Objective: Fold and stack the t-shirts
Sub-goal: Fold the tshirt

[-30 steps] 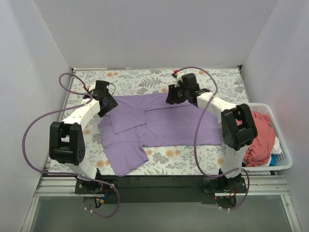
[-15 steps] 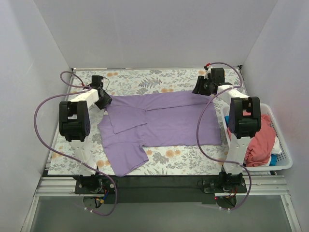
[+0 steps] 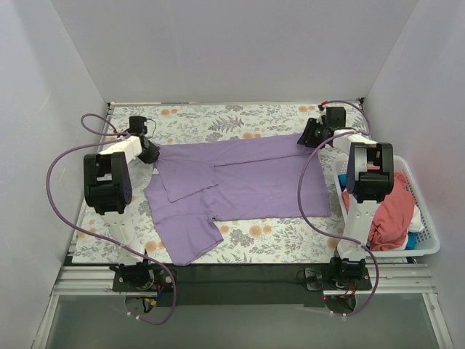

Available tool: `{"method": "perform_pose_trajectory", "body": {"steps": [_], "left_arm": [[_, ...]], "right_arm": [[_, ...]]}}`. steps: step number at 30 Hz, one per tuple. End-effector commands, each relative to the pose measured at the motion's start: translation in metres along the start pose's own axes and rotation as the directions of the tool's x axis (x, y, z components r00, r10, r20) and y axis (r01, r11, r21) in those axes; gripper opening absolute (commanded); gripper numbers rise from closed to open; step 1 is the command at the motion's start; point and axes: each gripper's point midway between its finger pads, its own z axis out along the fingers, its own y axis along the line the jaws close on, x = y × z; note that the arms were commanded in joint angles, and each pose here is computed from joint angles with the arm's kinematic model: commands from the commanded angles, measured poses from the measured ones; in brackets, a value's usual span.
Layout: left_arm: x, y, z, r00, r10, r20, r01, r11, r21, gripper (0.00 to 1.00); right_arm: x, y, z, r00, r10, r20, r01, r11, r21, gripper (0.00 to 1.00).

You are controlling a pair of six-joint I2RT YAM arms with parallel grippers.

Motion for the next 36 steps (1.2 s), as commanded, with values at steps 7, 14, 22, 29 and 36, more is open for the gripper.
{"method": "perform_pose_trajectory", "body": {"steps": [7, 14, 22, 29, 36], "left_arm": [[-0.016, 0.032, -0.003, 1.0, -0.025, 0.007, 0.025, 0.997, -0.079, 0.23], [-0.052, 0.001, -0.041, 0.995, -0.031, 0.092, 0.029, 0.999, 0.024, 0.56], [-0.049, -0.053, -0.071, 0.993, 0.041, 0.11, -0.06, 0.983, 0.173, 0.5], [-0.021, -0.061, -0.025, 0.996, 0.091, 0.023, -0.094, 0.984, 0.153, 0.31], [-0.008, -0.052, 0.015, 0.994, 0.106, -0.028, -0.103, 0.99, 0.094, 0.27]], "right_arm": [[-0.02, -0.006, 0.001, 0.998, 0.034, 0.044, -0.033, 0.999, -0.028, 0.48], [-0.047, 0.015, -0.028, 0.992, -0.032, 0.118, 0.039, 0.998, -0.058, 0.48], [-0.042, 0.028, -0.039, 0.989, -0.058, 0.134, 0.061, 0.998, -0.016, 0.48], [-0.024, 0.012, -0.017, 0.996, -0.01, 0.086, 0.009, 1.0, 0.016, 0.47], [-0.013, 0.002, 0.005, 0.999, 0.02, 0.046, -0.021, 1.0, 0.021, 0.47]]}}
